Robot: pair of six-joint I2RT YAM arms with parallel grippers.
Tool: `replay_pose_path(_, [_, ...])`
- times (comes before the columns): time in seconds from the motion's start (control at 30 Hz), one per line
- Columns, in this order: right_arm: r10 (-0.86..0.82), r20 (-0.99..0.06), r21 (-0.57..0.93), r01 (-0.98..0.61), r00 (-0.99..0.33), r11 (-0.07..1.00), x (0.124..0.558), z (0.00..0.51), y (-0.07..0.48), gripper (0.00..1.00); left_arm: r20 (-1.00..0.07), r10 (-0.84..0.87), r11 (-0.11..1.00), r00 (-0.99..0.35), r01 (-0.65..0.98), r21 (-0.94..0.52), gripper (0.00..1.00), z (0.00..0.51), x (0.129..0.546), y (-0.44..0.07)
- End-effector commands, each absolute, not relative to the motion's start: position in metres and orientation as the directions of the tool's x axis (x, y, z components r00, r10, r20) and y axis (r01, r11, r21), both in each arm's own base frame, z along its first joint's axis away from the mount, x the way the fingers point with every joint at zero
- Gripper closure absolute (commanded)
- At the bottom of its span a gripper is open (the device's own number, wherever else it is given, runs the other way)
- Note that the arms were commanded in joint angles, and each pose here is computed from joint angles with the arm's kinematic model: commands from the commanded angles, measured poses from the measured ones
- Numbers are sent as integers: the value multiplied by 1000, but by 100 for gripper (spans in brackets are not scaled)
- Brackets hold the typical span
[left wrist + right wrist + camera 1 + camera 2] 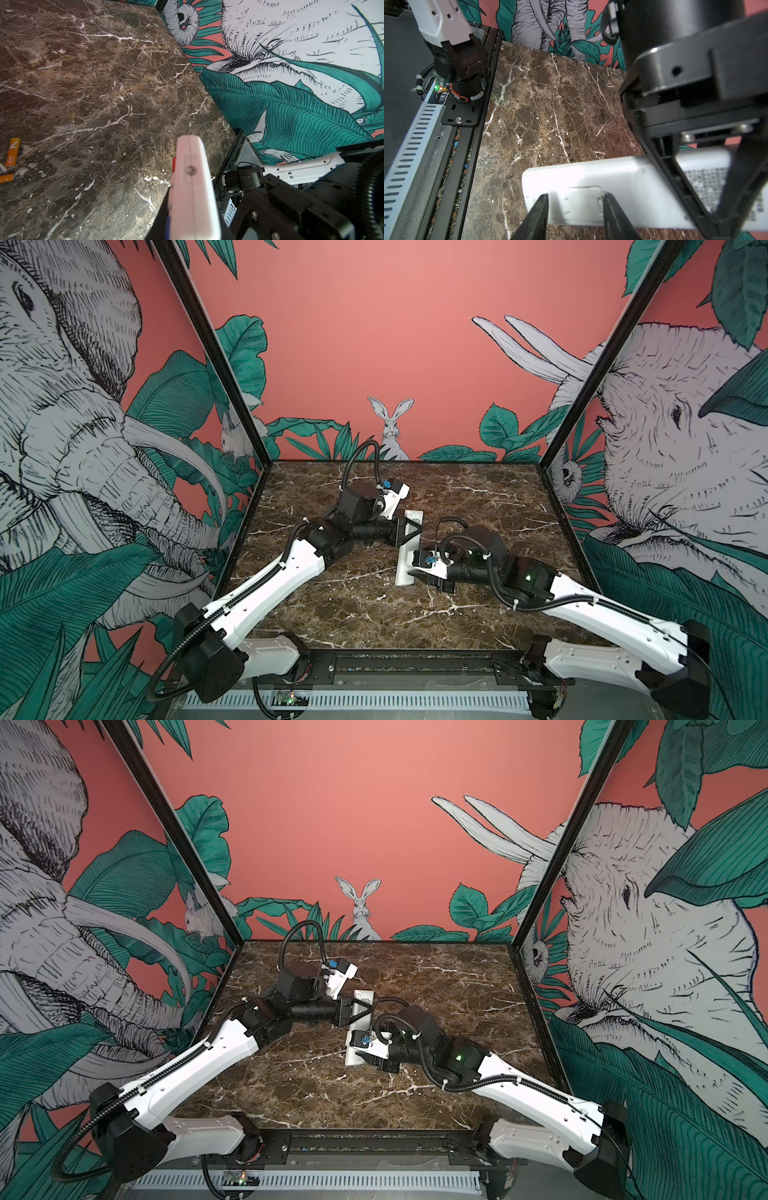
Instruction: Load the batteries into the remote control
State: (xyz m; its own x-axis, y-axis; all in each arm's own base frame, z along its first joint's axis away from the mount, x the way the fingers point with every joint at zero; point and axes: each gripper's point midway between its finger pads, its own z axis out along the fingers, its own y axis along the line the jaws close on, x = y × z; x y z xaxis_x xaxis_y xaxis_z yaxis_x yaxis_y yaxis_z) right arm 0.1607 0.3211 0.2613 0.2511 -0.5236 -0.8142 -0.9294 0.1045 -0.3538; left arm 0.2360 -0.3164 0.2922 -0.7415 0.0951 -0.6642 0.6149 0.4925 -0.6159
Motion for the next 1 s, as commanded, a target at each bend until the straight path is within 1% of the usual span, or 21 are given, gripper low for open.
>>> replay_pose_path(0.0, [-550,-803,-297,-954,232,31,142,241,320,58,-746,16,447,-665,673,-590,100,328,245,-319])
replay_pose_path(0.97, [-525,-814,-315,-948,248,40,144,252,322,58,-751,10,456,-661,671,-585,100,327,244,-316])
